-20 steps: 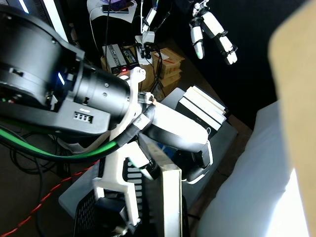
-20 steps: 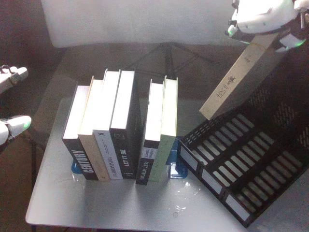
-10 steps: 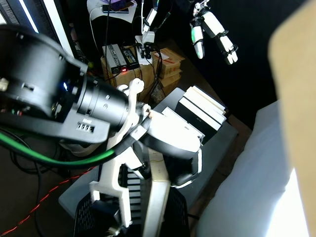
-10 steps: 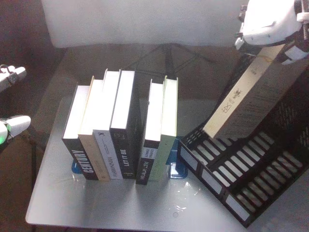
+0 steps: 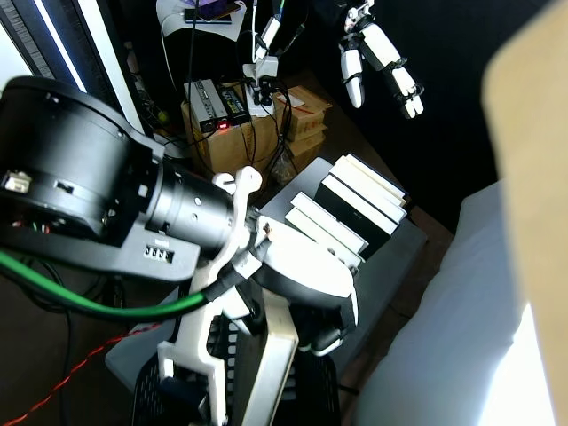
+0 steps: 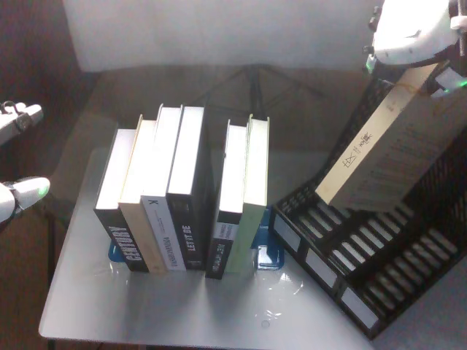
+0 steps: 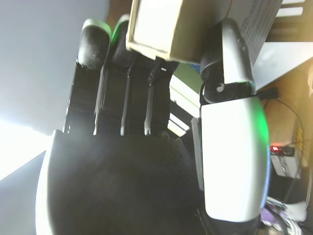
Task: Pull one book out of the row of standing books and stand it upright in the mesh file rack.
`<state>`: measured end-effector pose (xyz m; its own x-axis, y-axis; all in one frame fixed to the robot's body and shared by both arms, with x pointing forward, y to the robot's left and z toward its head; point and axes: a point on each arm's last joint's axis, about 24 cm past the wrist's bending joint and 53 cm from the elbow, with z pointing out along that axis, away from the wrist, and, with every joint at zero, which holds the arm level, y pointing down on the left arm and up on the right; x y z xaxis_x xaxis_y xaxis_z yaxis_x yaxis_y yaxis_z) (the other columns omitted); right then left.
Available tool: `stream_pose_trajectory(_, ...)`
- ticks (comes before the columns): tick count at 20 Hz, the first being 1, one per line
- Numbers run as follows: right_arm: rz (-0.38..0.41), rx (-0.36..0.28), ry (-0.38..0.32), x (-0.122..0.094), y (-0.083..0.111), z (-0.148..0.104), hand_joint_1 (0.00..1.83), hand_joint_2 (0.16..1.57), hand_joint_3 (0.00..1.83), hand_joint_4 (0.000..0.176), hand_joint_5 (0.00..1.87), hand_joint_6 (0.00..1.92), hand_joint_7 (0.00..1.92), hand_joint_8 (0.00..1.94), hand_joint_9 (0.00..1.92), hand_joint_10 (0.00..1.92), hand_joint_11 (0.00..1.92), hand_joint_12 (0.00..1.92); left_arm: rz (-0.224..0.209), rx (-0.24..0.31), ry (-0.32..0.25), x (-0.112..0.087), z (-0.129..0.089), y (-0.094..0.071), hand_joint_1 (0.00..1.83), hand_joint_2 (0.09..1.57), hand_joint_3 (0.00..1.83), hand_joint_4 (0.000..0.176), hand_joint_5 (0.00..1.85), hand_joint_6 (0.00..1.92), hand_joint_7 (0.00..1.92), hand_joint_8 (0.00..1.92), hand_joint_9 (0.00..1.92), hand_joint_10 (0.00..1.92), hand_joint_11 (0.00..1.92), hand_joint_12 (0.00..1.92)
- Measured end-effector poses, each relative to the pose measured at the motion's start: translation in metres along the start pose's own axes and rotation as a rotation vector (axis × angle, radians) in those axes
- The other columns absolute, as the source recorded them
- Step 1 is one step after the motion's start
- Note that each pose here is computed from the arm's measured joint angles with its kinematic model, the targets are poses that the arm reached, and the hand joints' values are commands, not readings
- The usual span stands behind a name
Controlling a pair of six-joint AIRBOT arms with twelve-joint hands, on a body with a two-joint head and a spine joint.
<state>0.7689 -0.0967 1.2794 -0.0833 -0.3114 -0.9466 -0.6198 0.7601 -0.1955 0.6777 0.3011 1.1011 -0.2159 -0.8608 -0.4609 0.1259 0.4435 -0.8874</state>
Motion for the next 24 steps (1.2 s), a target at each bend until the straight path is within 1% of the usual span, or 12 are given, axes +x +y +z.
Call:
stream_pose_trajectory(2, -0.01, 0.0, 0.003, -0.001, 0.001, 0.004, 1.35, 1.19, 0.0, 0.0, 0.78, 1.15, 0.85, 1.21, 0.76, 1.53, 0.61, 1.83, 0.0, 0.002, 0.002, 0.001, 0.001, 0.0, 0.67, 1.32, 0.0, 0.0, 0.13, 0.0, 0.05, 0.0, 0.0, 0.0, 0.0, 0.25)
stream_pose_trajectory(3, -0.011, 0.0, 0.004, -0.001, 0.002, 0.006, 1.38, 1.13, 0.0, 0.0, 0.91, 0.95, 1.02, 0.93, 0.88, 1.37, 0.76, 1.69, 0.0, 0.002, 0.002, 0.001, 0.001, 0.0, 0.66, 1.33, 0.0, 0.0, 0.13, 0.0, 0.04, 0.0, 0.0, 0.0, 0.0, 0.2)
stream_pose_trajectory(4, -0.013, -0.001, 0.005, 0.0, 0.003, 0.009, 1.36, 1.15, 0.01, 0.0, 0.82, 1.14, 0.96, 1.02, 0.81, 1.43, 0.64, 1.77, 0.0, 0.002, 0.002, 0.001, 0.001, 0.001, 0.67, 1.32, 0.0, 0.0, 0.13, 0.0, 0.04, 0.0, 0.0, 0.0, 0.0, 0.19)
stream_pose_trajectory(5, -0.016, 0.004, 0.011, 0.003, 0.002, 0.012, 1.38, 1.13, 0.0, 0.0, 0.88, 1.04, 1.06, 0.9, 0.85, 1.35, 0.67, 1.71, -0.006, 0.003, 0.001, 0.002, 0.001, 0.001, 0.68, 1.32, 0.0, 0.0, 0.13, 0.0, 0.04, 0.0, 0.0, 0.0, 0.0, 0.18)
stream_pose_trajectory(7, -0.022, 0.012, 0.025, 0.015, 0.001, 0.016, 1.37, 1.15, 0.0, 0.0, 0.82, 1.05, 0.99, 1.05, 0.8, 1.44, 0.69, 1.84, -0.007, -0.001, 0.003, 0.003, 0.001, 0.002, 0.69, 1.32, 0.0, 0.0, 0.14, 0.0, 0.04, 0.0, 0.0, 0.0, 0.0, 0.25)
stream_pose_trajectory(9, -0.027, 0.014, 0.055, 0.03, 0.001, 0.018, 1.27, 1.12, 0.0, 0.0, 0.91, 0.91, 1.04, 1.15, 0.95, 1.4, 0.8, 1.88, -0.006, 0.004, 0.0, 0.001, 0.001, 0.001, 0.67, 1.32, 0.0, 0.0, 0.14, 0.0, 0.05, 0.0, 0.0, 0.0, 0.0, 0.25)
stream_pose_trajectory(13, -0.021, 0.031, 0.052, 0.031, -0.007, 0.017, 1.38, 1.12, 0.0, 0.0, 0.94, 0.83, 1.02, 1.01, 0.86, 1.38, 0.78, 1.75, -0.007, 0.008, 0.003, 0.003, 0.001, 0.0, 0.68, 1.31, 0.0, 0.0, 0.14, 0.0, 0.05, 0.0, 0.0, 0.0, 0.0, 0.25)
stream_pose_trajectory(17, -0.019, 0.036, 0.053, 0.031, -0.01, 0.018, 1.36, 1.17, 0.0, 0.0, 0.83, 1.02, 0.92, 1.17, 0.77, 1.51, 0.67, 1.88, -0.01, 0.005, 0.002, 0.003, 0.001, 0.002, 0.69, 1.31, 0.0, 0.0, 0.15, 0.0, 0.05, 0.0, 0.0, 0.0, 0.0, 0.25)
stream_pose_trajectory(19, -0.02, 0.035, 0.052, 0.03, -0.009, 0.02, 1.27, 1.11, 0.0, 0.0, 1.02, 0.73, 1.04, 1.16, 0.94, 1.38, 0.81, 1.84, -0.009, 0.007, 0.0, 0.002, 0.002, 0.002, 0.7, 1.31, 0.0, 0.0, 0.15, 0.0, 0.06, 0.0, 0.01, 0.0, 0.0, 0.31)
stream_pose_trajectory(20, -0.019, 0.034, 0.052, 0.03, -0.009, 0.02, 1.36, 1.14, 0.0, 0.0, 0.9, 0.95, 0.99, 1.07, 0.81, 1.41, 0.6, 1.83, -0.009, 0.007, 0.0, 0.002, 0.002, 0.002, 0.69, 1.31, 0.0, 0.0, 0.15, 0.0, 0.06, 0.0, 0.01, 0.0, 0.0, 0.32)
stream_pose_trajectory(22, -0.015, 0.037, 0.048, 0.029, -0.009, 0.02, 1.36, 1.18, 0.0, 0.0, 0.82, 1.05, 0.9, 1.18, 0.75, 1.53, 0.6, 1.87, -0.009, 0.006, 0.0, 0.002, 0.002, 0.002, 0.7, 1.31, 0.0, 0.0, 0.15, 0.0, 0.06, 0.0, 0.01, 0.0, 0.0, 0.33)
stream_pose_trajectory(24, -0.006, 0.041, 0.04, 0.027, -0.01, 0.02, 1.36, 1.16, 0.0, 0.0, 0.85, 1.11, 0.94, 1.07, 0.76, 1.46, 0.47, 1.8, -0.009, 0.007, 0.0, 0.002, 0.002, 0.002, 0.71, 1.31, 0.0, 0.0, 0.15, 0.0, 0.06, 0.0, 0.01, 0.0, 0.0, 0.37)
